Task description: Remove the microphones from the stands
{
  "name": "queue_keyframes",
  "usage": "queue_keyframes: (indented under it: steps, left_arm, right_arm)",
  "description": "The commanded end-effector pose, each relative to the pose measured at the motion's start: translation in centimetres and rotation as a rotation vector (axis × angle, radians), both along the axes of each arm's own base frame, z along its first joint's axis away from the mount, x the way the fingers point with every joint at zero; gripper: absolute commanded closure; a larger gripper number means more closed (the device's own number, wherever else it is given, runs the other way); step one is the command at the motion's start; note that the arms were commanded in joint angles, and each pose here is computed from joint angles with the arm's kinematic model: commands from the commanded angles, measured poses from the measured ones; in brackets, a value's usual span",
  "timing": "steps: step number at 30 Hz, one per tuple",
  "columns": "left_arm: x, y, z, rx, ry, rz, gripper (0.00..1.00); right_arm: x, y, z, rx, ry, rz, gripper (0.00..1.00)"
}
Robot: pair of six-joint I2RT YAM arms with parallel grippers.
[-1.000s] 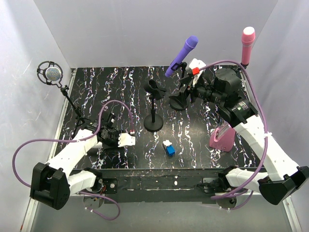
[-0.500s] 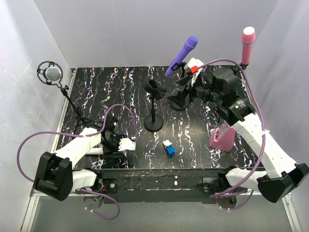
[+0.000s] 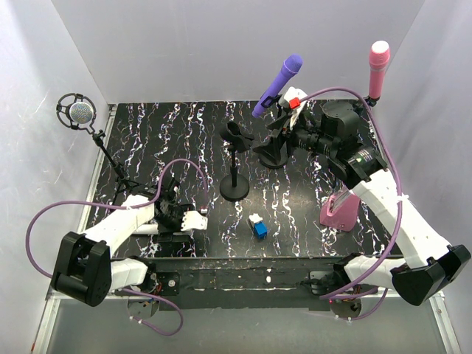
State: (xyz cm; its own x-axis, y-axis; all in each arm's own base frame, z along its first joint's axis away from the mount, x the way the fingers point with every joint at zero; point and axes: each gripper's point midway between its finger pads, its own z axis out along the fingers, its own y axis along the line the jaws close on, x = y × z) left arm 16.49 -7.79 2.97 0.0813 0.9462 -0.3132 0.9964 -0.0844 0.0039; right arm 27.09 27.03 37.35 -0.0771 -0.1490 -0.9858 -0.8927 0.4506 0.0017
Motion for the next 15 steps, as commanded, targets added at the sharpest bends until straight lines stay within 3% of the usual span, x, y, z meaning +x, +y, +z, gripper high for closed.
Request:
queue_keyframes:
  steps: [1,7,10,15]
  left_arm:
    - [1.5,-1.3,2.8,-0.072,-0.07,-0.01,0.29]
    - [2.8,-3.2,10.8,-0.206,-0.204,0.022,0.21]
    - [4.9,-5.8,15.4,-0.363,-0.3,0.088,0.18]
    - [10.0,-11.2,24.1,-0.694,-0.32,0.33,0.17]
  right_arm:
    - [0.0,-0.1,2.5,0.032,-0.044,0.002,0.14]
    - [0.1,-0.3,3.2,-0.031,-0.078,0.022,0.14]
    - [0.0,-0.5,3.1,-0.066,-0.09,0.032,0.13]
    - [-0.6,0.0,3.4,-0.098,-0.057,0.089,0.11]
